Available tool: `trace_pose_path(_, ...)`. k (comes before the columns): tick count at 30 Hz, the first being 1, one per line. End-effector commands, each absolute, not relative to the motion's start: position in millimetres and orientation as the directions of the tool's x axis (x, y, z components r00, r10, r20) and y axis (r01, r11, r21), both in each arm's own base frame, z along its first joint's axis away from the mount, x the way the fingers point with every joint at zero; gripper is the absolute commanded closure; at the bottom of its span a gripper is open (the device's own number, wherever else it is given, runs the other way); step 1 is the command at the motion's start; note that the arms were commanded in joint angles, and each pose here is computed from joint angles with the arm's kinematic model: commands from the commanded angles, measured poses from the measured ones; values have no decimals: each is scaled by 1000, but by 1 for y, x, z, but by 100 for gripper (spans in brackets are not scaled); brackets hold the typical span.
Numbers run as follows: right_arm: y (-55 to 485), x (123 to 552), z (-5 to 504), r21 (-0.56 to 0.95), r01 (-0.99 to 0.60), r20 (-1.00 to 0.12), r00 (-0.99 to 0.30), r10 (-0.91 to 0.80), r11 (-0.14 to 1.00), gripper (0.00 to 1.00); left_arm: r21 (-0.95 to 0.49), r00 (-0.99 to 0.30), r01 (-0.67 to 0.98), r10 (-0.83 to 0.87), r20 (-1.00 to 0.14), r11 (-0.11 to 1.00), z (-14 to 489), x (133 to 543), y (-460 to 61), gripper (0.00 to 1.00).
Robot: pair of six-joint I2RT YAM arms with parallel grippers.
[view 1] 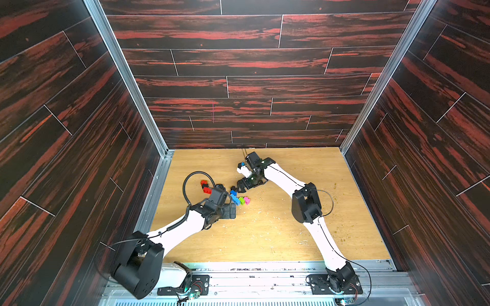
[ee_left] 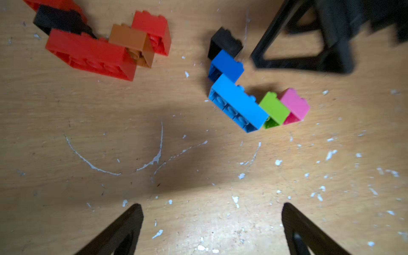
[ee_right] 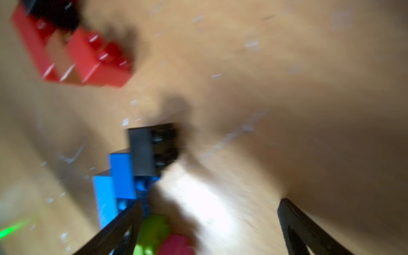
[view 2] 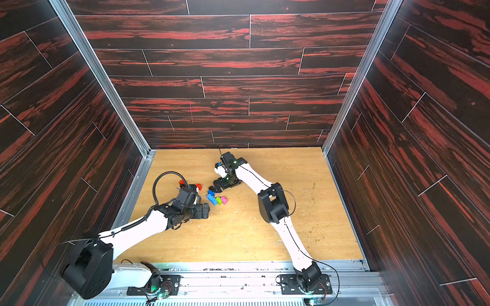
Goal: Assemble the letter v with lego
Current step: Adjust the lego brick at the center of the board.
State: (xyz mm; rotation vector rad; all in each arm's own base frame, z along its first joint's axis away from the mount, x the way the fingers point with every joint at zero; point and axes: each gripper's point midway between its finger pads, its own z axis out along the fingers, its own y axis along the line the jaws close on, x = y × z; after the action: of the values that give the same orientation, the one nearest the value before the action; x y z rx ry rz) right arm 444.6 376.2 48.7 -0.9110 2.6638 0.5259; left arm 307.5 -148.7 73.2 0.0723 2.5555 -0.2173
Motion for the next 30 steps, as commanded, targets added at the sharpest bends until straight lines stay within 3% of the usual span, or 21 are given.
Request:
trace_pose_path(1,362,468,114,168,-584,-497,-746,-443,794,2,-46,-847,84,47,-529,995,68,315,-142,0)
trace_pose_path(12,289,467,160,-15,-359,-615,-732,-292,933,2,79,-886,59,89,-456,995,35,349,-147,0)
trace_pose_path(26,197,417,176,-55,-175,-711,-685,-162,983,2,57,-902,79,95,-421,995,2,386,-182,0)
trace_pose_path(30,177,399,180,28,-154,-744,-663,-83,988,2,43,-895,85,95,-435,995,3,395,-193,0)
